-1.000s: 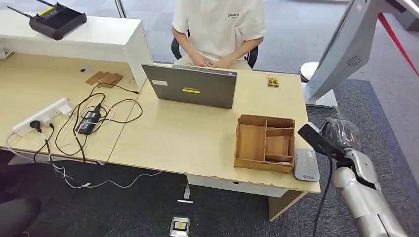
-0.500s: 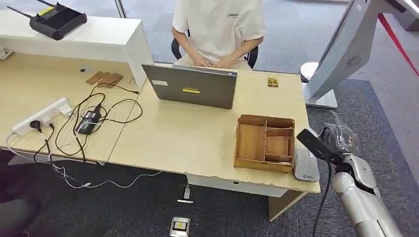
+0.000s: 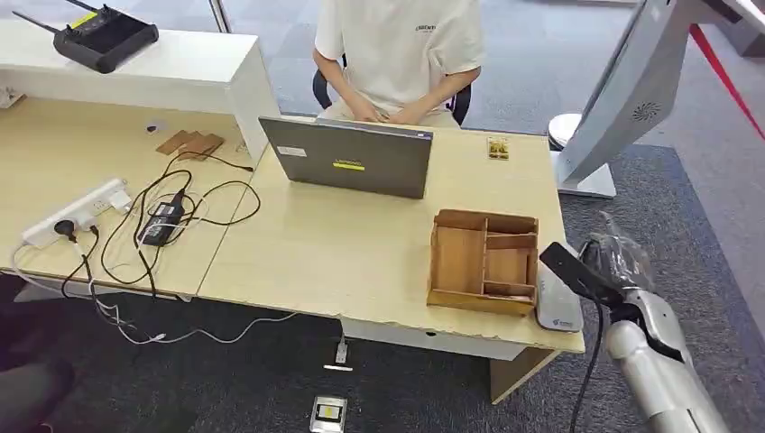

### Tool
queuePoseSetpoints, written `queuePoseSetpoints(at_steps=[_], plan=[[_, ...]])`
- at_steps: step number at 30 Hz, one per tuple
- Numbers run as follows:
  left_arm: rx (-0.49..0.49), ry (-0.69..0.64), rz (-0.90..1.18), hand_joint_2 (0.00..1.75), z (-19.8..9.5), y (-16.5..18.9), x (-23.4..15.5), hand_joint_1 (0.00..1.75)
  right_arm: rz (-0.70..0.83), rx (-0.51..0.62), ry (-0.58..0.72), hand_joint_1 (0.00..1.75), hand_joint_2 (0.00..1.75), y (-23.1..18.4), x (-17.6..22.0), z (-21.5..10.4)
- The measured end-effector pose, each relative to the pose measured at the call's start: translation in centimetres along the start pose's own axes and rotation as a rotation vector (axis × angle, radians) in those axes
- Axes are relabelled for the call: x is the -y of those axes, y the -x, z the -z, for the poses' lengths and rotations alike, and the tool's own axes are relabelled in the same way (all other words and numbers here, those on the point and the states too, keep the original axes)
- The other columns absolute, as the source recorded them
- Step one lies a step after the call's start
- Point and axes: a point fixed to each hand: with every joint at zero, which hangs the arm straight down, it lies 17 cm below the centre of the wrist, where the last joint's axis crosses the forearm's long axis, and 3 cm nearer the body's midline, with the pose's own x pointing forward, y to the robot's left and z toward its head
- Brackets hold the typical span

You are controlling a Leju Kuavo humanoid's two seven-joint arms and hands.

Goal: Pass the card to the sensor for recognition and then transmit it.

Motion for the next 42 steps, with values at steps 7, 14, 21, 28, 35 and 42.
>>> queuePoseSetpoints(at_steps=[7, 14, 21, 28, 35, 42], plan=[[0.0, -0.004, 0.001, 1.75, 0.1, 0.0, -0.3, 0.0, -0.001, 0.004, -0.017, 1.75, 1.75, -0.3, -0.5, -0.1], [0.0, -0.008, -0.002, 1.75, 0.2, -0.1, -0.5, 0.0, 0.001, 0.013, -0.043, 1.75, 1.75, -1.0, -1.2, -0.1], [0.001, -0.014, -0.003, 1.75, 0.3, 0.0, -0.9, 0.0, -0.004, 0.017, -0.076, 1.75, 1.75, -1.6, -2.3, -0.3], [-0.008, -0.023, -0.013, 1.75, 0.3, 0.3, -1.2, 0.0, -0.005, 0.016, -0.112, 1.75, 1.75, -2.1, -3.7, -0.6], [-0.012, -0.027, -0.012, 1.75, 0.3, 0.8, -1.3, 0.0, -0.008, 0.02, -0.128, 1.75, 1.75, -2.6, -4.5, -0.7], [-0.015, -0.028, -0.01, 1.75, 0.3, 1.0, -1.4, 0.0, -0.006, 0.017, -0.141, 1.75, 1.75, -2.7, -5.1, -0.8]])
